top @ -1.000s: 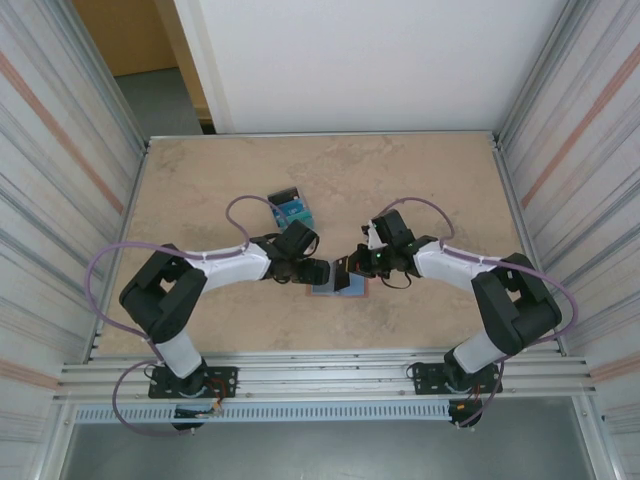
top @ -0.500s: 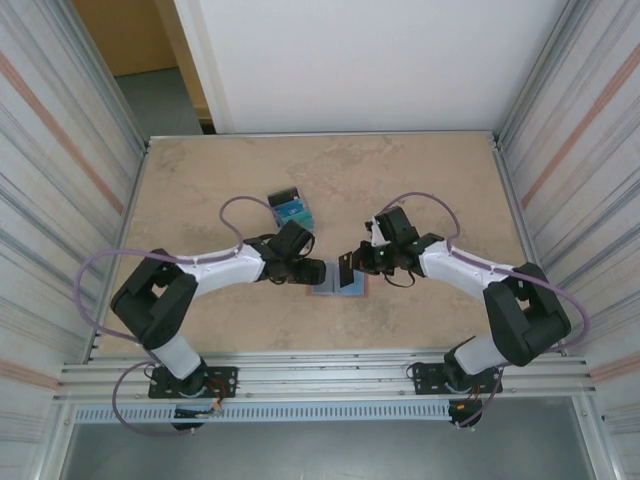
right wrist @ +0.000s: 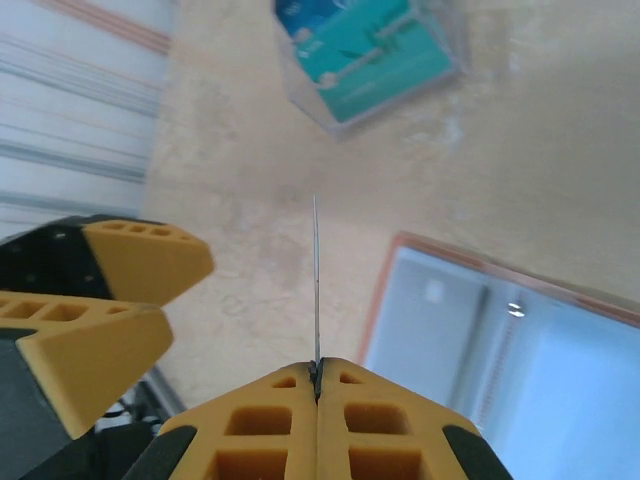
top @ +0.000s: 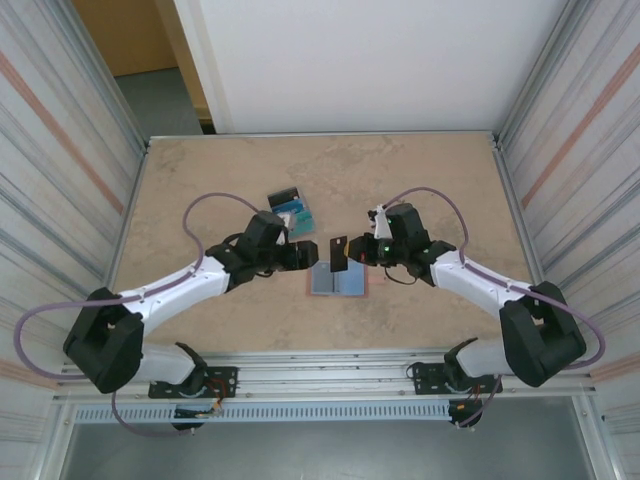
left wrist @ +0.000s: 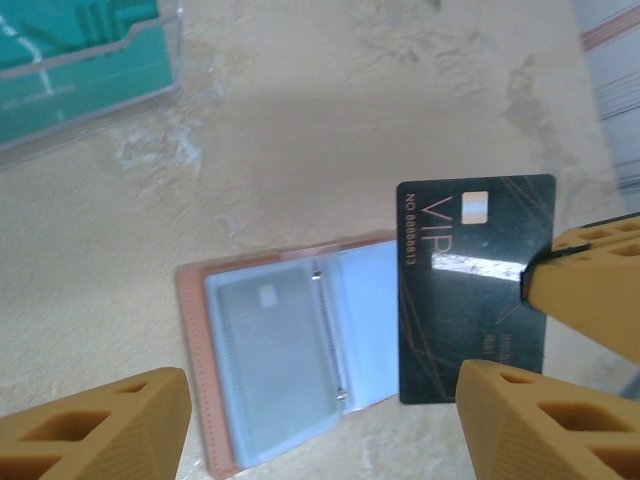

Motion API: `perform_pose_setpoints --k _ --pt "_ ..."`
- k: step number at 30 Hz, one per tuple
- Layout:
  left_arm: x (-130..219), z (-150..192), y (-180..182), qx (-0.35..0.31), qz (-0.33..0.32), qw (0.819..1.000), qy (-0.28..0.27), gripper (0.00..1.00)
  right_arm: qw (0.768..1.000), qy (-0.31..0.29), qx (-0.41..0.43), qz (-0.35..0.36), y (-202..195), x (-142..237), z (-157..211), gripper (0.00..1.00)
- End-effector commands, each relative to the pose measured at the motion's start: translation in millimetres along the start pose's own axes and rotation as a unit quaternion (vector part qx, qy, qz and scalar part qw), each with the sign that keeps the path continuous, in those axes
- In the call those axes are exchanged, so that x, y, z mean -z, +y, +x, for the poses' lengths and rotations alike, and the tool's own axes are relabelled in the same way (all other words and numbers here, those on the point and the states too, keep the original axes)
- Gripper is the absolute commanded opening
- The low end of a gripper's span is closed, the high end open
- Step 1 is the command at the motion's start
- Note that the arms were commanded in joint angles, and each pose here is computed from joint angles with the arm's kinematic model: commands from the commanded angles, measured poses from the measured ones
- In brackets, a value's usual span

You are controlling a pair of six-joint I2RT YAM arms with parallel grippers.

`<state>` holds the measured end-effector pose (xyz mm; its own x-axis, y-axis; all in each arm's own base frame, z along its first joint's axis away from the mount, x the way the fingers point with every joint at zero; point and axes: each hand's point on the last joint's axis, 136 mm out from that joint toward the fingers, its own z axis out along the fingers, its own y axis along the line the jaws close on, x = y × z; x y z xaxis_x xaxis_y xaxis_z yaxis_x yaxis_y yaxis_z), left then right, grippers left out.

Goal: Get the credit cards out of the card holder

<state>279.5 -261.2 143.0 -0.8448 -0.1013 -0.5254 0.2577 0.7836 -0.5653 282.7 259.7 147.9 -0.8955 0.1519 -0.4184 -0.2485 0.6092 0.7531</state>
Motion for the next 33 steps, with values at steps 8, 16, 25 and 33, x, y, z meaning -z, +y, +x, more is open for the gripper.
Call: perform_pose_setpoints --k 8,16,25,33 --pt "15 -14 -41 -0.008 0.135 0.991 -0.015 0.69 0.992 -0.013 0.041 -0.115 57 20 -11 0.0" --pt "20 -17 -63 -0.018 0.205 0.978 -0.021 0.66 0.987 -0.014 0.05 -0.153 75 26 -12 0.0" --pt "29 -22 -78 -0.011 0.254 0.966 -0.036 0.38 0.979 -0.015 0.048 -0.198 93 25 -17 0.0" --pt "36 -25 -81 -0.001 0.267 0.962 -0.051 0.0 0.979 -0.023 0.046 -0.195 93 21 -20 0.02"
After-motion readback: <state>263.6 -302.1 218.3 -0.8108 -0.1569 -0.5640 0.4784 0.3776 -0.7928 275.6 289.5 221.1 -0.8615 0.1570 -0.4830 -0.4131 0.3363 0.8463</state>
